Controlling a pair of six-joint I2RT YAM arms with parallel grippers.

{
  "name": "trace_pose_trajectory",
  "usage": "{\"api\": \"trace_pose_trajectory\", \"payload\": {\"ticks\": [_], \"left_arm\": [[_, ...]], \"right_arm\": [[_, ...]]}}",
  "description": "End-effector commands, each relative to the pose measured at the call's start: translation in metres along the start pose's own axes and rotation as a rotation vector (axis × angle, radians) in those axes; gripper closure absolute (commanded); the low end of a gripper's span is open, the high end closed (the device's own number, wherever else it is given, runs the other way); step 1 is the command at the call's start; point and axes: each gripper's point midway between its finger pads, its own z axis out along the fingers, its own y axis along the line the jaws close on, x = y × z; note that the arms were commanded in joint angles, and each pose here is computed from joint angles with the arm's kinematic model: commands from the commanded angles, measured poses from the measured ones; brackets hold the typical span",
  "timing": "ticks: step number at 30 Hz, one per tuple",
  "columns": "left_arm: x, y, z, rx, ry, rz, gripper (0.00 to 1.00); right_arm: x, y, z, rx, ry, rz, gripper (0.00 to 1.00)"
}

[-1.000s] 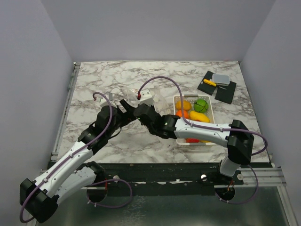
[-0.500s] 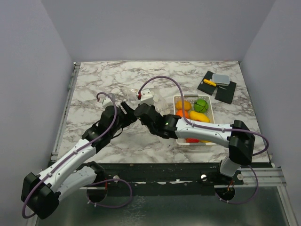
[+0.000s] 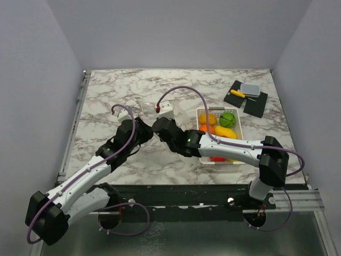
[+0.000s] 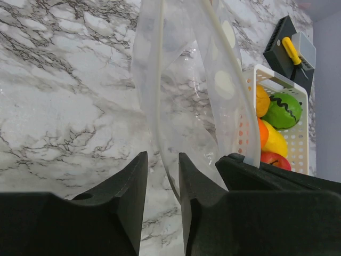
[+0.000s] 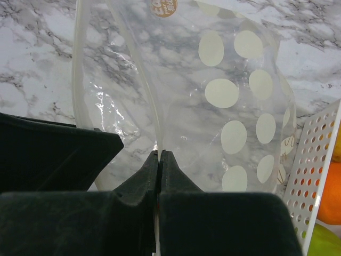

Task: Place the food in the zip-top bag and seal the zipper
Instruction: Open the zipper of the food storage bag at the center of the board.

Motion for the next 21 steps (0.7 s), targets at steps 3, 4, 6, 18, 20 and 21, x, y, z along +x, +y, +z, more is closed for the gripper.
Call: {"api": "trace_pose_trajectory", "payload": {"ticks": [3, 4, 6, 18, 20, 21], "left_arm": [[-0.013, 0.005, 0.007, -0.027, -0.057, 0.053, 0.88], [-0.014, 0.004, 0.006, -0.026, -0.061, 0.06, 0.93], [-0.018, 0.002, 0.005, -0.02, -0.071, 0.074, 1.0], [-0.02, -0.006, -0.002, 0.005, -0.037, 0.135, 1.0], [-0.02, -0.009, -0.004, 0.016, -0.033, 0.139, 1.0], [-0.02, -0.009, -0.004, 0.017, -0.031, 0.143, 1.0]], "right_arm": [[-0.019, 0.008, -0.013, -0.054, -0.033, 0.043, 0.99], [-0.02, 0.007, -0.014, -0.053, -0.034, 0.041, 0.99], [-0.023, 0.006, -0.016, -0.049, -0.037, 0.044, 0.99], [-0.029, 0.004, -0.012, -0.007, -0.031, 0.023, 0.9], [-0.032, 0.006, -0.012, -0.008, -0.033, 0.021, 0.86], [-0.033, 0.007, -0.01, -0.006, -0.032, 0.018, 0.83]]}}
